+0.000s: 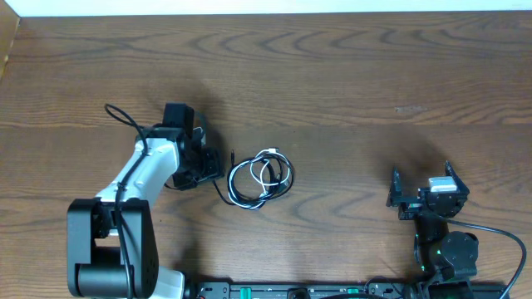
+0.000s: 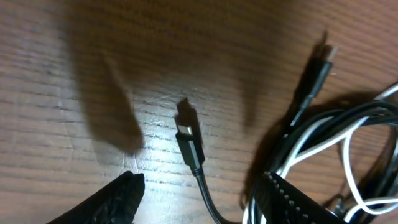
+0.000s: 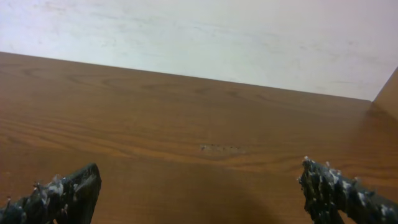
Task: Untangle cables
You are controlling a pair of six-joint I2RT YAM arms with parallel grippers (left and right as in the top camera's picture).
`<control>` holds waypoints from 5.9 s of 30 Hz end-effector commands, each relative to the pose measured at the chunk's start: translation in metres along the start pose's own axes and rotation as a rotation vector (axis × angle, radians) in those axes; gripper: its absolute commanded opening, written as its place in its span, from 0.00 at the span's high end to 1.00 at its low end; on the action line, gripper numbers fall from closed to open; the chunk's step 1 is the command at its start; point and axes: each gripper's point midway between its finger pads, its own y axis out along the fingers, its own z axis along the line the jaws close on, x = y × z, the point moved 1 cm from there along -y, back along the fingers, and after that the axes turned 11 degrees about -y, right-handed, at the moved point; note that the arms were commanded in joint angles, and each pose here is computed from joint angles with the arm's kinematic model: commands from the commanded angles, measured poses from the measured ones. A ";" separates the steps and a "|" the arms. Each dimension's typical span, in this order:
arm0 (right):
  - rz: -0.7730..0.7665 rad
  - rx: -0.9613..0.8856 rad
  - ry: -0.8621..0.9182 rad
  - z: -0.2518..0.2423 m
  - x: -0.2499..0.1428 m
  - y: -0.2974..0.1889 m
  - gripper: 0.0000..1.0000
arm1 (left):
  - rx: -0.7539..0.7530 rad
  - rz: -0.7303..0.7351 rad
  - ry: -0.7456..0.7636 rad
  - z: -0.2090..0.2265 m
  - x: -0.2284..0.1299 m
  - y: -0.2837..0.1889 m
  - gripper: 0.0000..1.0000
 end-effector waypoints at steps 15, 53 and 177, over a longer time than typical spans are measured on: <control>0.001 0.006 -0.012 0.002 0.000 0.000 0.01 | -0.001 -0.030 0.010 0.008 -0.002 0.020 0.38; 0.001 0.007 -0.012 0.002 0.000 0.000 0.01 | -0.029 -0.034 0.198 -0.032 -0.021 0.029 0.34; 0.001 0.007 -0.012 0.002 0.000 0.000 0.01 | -0.031 -0.037 0.200 -0.032 -0.020 0.029 0.23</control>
